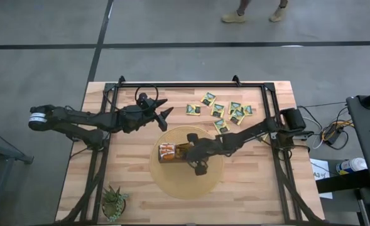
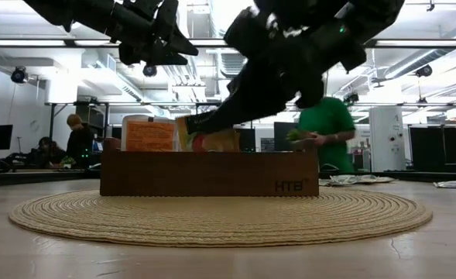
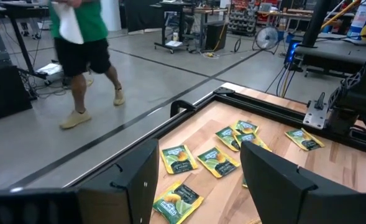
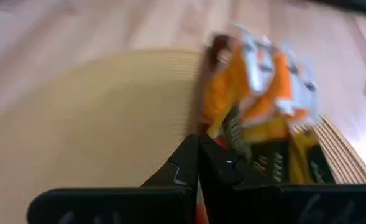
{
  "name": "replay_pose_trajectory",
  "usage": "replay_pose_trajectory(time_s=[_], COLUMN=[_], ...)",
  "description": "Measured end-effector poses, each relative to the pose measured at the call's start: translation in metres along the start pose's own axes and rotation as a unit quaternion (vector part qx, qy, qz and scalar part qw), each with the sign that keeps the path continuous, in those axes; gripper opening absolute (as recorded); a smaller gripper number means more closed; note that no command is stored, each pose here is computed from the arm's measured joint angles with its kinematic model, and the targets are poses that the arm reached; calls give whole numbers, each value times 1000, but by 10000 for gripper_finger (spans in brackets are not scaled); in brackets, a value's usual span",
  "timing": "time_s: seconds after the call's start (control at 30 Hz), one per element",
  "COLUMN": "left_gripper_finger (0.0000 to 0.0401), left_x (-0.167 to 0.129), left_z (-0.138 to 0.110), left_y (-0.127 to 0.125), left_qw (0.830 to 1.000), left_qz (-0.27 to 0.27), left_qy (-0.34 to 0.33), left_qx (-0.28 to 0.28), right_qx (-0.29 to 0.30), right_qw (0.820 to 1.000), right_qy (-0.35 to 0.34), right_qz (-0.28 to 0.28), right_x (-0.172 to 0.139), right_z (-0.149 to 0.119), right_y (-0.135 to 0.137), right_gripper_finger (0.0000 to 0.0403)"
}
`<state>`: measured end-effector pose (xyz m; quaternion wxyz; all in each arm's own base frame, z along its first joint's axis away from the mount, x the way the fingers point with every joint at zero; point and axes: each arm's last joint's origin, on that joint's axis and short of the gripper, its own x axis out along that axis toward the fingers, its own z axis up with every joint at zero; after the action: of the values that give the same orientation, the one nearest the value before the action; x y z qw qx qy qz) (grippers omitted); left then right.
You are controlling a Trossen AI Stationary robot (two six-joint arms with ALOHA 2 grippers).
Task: Pick & Place Tea
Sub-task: Put the orange tea bag into the middle section of the wooden organizer
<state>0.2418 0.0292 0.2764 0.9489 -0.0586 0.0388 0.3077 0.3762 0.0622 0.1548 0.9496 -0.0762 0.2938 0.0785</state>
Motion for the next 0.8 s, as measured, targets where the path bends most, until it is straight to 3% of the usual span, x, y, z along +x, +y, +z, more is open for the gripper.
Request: replay_pose_trajectory(time_s=[0.23, 0.5, 0.8], left_gripper_finger=[220, 220, 220], left_x=[0, 0, 0], left_z=[-1, -1, -1], left_y=[0, 0, 0], left_qw=[1000, 1000, 1000], left_qz=[1, 1, 1], left_qy=[4, 4, 4], left_qx=[1, 5, 8], right_qx=[57, 59, 60], right_qw=[997, 996, 996], right_qy=[46, 54, 54], right_qz=[-38, 33, 34], right_x=[-2, -1, -2], right_z=[-7, -10, -10], right_y=[-13, -11, -12], right_gripper_finger=[8, 8, 8])
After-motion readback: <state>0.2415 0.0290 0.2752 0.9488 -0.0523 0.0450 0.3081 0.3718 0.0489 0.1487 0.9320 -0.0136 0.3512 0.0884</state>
